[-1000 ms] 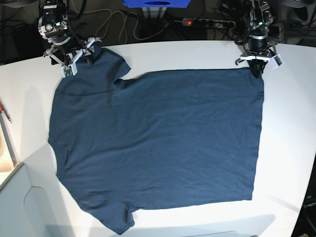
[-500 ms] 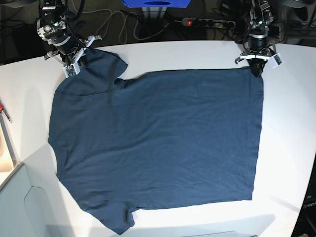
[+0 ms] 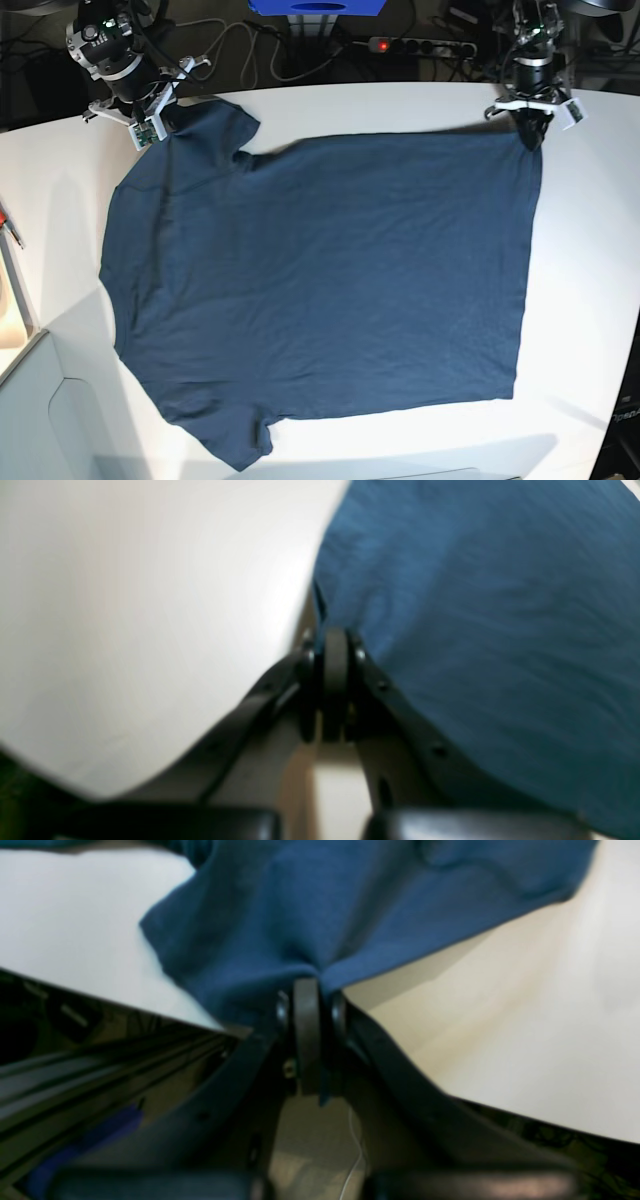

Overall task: Fold the T-shirt properly
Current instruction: 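Close both grippers on the shoulder corners of the blue shirt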

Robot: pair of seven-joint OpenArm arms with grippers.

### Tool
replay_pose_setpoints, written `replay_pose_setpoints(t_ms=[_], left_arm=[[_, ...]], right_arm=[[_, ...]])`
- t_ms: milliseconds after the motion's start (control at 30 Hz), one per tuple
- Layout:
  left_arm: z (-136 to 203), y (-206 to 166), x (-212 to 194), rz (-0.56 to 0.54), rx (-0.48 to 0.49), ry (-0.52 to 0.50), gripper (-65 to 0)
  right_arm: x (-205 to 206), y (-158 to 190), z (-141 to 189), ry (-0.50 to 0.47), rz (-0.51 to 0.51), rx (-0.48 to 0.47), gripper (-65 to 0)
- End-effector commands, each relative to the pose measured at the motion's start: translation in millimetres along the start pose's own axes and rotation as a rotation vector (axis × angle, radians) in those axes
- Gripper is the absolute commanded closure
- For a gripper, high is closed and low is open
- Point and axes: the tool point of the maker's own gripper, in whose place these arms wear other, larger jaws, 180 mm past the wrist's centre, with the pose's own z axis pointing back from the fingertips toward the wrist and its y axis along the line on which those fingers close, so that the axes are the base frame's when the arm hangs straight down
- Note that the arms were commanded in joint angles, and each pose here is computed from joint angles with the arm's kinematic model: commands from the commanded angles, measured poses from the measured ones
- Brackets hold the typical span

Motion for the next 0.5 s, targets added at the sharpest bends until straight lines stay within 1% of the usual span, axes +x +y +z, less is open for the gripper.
replay_pose_setpoints(t_ms=[0, 67, 133, 300, 467], left_arm=[[5.3, 3.1, 8.5, -0.006, 0.003, -0.032, 0.0], [8.9, 6.7, 6.7, -0.01, 0.011, -0.025, 0.0], [12.0, 10.0, 5.0, -0.012, 0.02, -0.019, 0.0], [22.5, 13.7, -1.3, -0.023, 0.025, 0.007, 0.0], [39.6, 13.9, -1.6, -0.047, 0.019, 0.026, 0.0]], right_arm=[[2.6, -5.2, 5.5, -0.018, 0.017, -0.011, -0.1], [-1.9, -9.9, 8.1, -0.007, 0.013, -0.024, -0.1], [-4.0, -9.1, 10.3, -0.002, 0.037, -0.01, -0.1], [-26.3, -8.0, 21.2, 0.056, 0.081, 0.023, -0.1], [-39.0, -5.4, 27.3, 0.091, 0.093, 0.04, -0.1]])
